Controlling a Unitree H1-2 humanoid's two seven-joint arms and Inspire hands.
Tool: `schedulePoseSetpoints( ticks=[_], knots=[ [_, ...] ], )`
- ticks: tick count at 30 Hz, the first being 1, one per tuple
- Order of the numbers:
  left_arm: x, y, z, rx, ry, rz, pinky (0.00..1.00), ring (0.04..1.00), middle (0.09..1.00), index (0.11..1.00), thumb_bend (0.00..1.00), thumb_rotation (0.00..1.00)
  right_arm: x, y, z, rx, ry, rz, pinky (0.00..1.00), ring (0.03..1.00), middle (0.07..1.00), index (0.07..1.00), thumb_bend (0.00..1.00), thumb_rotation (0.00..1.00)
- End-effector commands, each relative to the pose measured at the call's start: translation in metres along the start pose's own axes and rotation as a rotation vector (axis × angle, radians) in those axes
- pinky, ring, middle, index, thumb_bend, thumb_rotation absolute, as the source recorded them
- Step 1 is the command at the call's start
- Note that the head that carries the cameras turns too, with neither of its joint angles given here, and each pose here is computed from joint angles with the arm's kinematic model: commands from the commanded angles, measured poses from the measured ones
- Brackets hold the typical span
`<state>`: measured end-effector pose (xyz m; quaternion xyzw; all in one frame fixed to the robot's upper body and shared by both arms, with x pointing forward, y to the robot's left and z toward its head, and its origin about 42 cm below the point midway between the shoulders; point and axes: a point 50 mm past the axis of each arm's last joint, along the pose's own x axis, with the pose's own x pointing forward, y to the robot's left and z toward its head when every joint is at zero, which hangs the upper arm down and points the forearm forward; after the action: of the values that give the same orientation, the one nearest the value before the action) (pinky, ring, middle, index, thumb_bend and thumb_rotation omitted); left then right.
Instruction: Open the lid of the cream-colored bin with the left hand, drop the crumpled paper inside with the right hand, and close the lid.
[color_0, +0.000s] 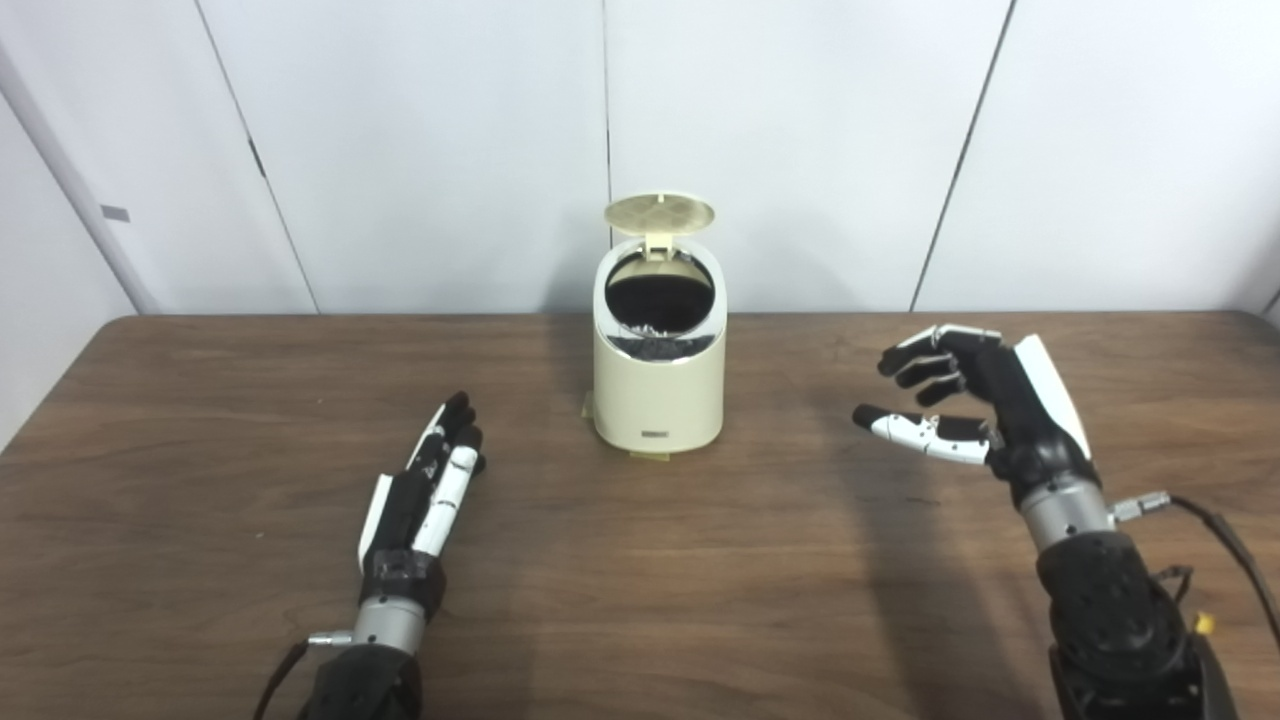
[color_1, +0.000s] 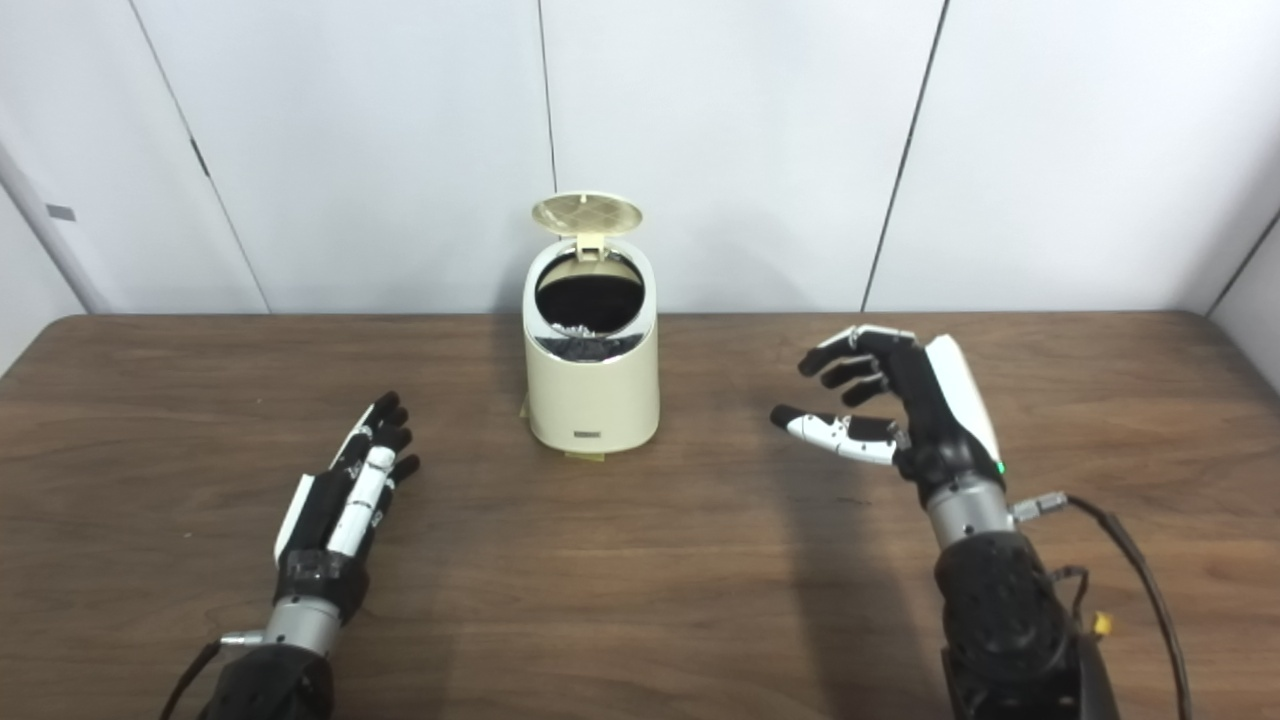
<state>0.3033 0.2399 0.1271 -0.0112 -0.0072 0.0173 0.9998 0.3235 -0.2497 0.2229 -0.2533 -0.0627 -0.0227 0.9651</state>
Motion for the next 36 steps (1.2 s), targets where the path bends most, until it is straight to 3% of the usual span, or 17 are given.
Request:
schedulePoseSetpoints(
  ticks=[1,3,4,8,13,16,22,27,36],
  knots=[
    [0.009,0.001,0.016,0.007,-0.054,-0.014,0.98,0.974,0.973,1.000,0.58,0.74,0.003,0.002,0.009,0.065,-0.053,-0.012,0.56,0.661,0.703,0.600,0.53,0.34],
    [0.009,0.002,0.016,0.011,-0.053,-0.019,0.98,0.978,0.976,1.000,0.58,0.74,-0.003,0.014,0.007,0.119,-0.016,-0.003,0.56,0.672,0.725,0.697,0.57,0.52],
    [0.010,0.002,0.016,0.016,-0.053,-0.020,0.98,0.977,0.975,1.000,0.58,0.74,-0.006,0.019,0.006,0.136,-0.004,0.001,0.58,0.684,0.737,0.718,0.57,0.57],
    [0.009,0.003,0.019,0.015,-0.056,-0.028,0.98,0.979,0.976,1.000,0.59,0.74,-0.013,0.038,-0.004,0.201,0.048,-0.021,0.63,0.735,0.825,0.833,0.57,0.65],
    [0.010,0.005,0.022,0.012,-0.064,-0.032,0.99,0.981,0.978,1.000,0.58,0.74,-0.022,0.050,-0.013,0.219,0.105,-0.039,0.74,0.866,0.944,0.983,0.57,0.86],
    [0.010,0.006,0.022,0.012,-0.064,-0.030,0.99,0.982,0.979,1.000,0.59,0.73,-0.028,0.050,-0.016,0.221,0.115,-0.032,0.80,0.919,0.982,0.999,0.55,0.97],
    [0.011,0.007,0.023,-0.001,-0.065,-0.034,0.99,0.985,0.978,1.000,0.58,0.72,-0.037,0.051,-0.023,0.198,0.156,-0.037,0.88,0.986,1.000,1.000,0.58,1.00],
    [0.013,0.008,0.025,-0.001,-0.066,-0.039,0.99,0.989,0.976,1.000,0.57,0.73,-0.042,0.051,-0.028,0.185,0.162,-0.041,0.88,0.999,1.000,1.000,0.55,1.00],
    [0.016,0.011,0.029,-0.010,-0.078,-0.035,0.98,0.975,0.963,0.992,0.59,0.72,-0.047,0.057,-0.035,0.243,0.162,-0.068,0.90,1.000,1.000,1.000,0.60,1.00]
  ],
)
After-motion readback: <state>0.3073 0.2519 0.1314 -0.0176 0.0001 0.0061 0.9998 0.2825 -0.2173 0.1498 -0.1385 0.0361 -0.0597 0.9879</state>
